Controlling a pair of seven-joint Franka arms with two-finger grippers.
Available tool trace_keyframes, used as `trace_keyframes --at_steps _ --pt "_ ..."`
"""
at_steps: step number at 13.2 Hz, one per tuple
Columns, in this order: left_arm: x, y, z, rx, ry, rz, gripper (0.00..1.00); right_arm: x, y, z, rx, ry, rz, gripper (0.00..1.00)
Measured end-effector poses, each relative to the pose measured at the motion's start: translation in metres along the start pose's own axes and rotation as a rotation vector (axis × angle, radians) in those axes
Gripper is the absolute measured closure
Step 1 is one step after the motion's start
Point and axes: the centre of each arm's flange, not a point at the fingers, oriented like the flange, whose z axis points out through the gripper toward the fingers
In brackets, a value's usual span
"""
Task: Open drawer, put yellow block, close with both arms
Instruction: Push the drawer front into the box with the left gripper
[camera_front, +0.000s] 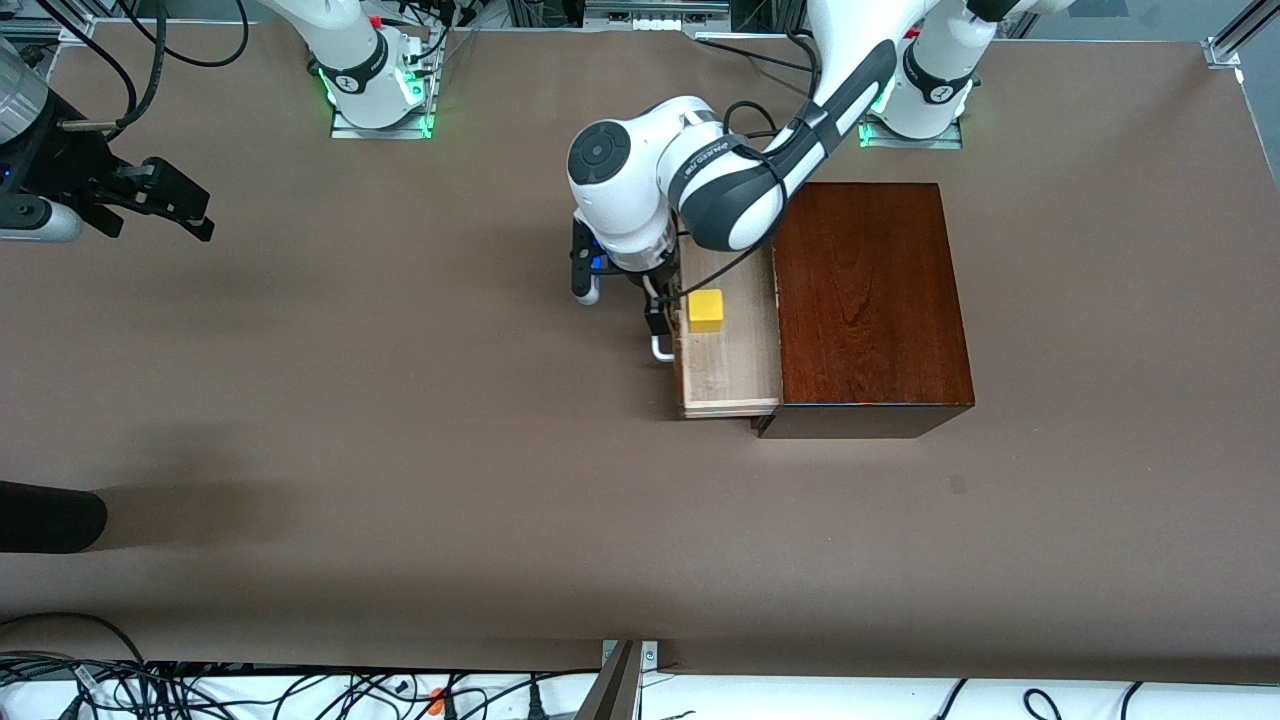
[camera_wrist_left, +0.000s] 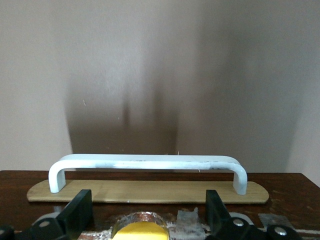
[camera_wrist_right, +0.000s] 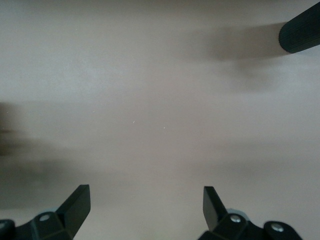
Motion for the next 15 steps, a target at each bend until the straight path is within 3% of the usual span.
trace_keyframes --at_steps 4,9,15 --pt "-0.018 -0.007 0.007 -0.028 -0.083 -0.013 0.00 0.000 0.000 0.000 0.000 0.000 -0.001 0.00" --pt "-0.066 -0.033 0.024 -0.118 -0.207 -0.083 0.00 0.000 -0.002 0.000 0.000 -0.001 -0.003 0.00" --pt "-0.084 -0.043 0.031 -0.150 -0.243 -0.110 0.00 0.000 -0.001 0.000 0.000 -0.001 -0.003 0.00"
